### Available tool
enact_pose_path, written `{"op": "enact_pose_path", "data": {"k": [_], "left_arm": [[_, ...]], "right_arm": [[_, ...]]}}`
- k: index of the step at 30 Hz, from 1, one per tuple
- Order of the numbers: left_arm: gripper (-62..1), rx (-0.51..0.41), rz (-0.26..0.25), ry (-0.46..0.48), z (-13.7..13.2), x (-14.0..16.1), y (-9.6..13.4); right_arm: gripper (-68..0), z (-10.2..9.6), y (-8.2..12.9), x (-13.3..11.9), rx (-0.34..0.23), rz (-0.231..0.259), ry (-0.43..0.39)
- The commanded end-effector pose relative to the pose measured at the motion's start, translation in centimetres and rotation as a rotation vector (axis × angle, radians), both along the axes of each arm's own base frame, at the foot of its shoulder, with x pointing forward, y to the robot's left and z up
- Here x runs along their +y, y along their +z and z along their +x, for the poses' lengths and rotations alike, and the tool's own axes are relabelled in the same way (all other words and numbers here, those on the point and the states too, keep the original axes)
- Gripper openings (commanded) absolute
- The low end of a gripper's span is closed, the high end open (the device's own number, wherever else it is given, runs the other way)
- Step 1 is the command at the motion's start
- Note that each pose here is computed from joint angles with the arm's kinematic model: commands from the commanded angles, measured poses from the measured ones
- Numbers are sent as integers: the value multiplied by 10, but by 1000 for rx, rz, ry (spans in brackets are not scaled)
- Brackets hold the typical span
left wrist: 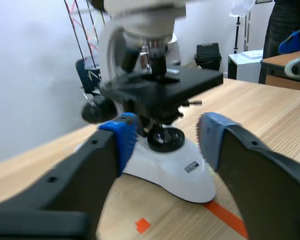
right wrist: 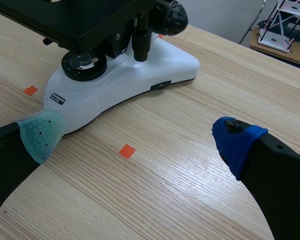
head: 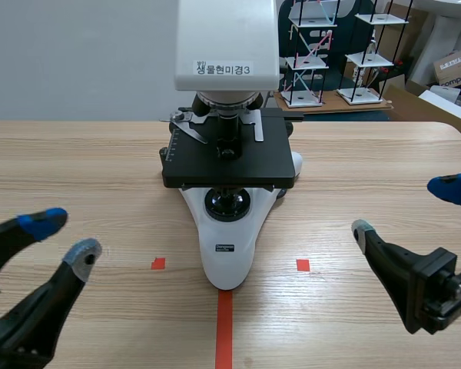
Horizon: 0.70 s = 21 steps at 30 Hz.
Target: Return to the home posture
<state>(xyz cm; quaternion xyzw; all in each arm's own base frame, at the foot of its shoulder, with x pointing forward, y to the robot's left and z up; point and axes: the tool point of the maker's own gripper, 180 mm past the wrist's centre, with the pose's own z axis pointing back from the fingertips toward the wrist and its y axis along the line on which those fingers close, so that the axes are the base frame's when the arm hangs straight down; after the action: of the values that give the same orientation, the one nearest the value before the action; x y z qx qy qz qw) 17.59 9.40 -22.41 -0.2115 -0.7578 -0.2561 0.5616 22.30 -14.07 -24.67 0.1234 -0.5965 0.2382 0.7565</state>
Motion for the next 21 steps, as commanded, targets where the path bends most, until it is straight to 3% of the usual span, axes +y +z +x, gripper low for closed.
{"op": "enact_pose_path", "data": {"k": [1, 4, 7, 13, 21], "left_arm": [[-231, 1, 2, 14, -1, 3, 3], [-105, -22, 21, 16, -6, 4, 18], [-51, -30, 41, 0, -12, 4, 27], [-51, 28, 131, -40, -17, 2, 21], [-47, 65, 140, -56, -27, 1, 19]], "right_arm": [[-16, 2, 8, -1, -24, 2, 0], [-16, 2, 7, -1, -21, 1, -1], [-16, 2, 7, -1, -21, 1, 0], [-16, 2, 7, -1, -21, 1, -1], [-16, 2, 7, -1, -21, 1, -1]]}}
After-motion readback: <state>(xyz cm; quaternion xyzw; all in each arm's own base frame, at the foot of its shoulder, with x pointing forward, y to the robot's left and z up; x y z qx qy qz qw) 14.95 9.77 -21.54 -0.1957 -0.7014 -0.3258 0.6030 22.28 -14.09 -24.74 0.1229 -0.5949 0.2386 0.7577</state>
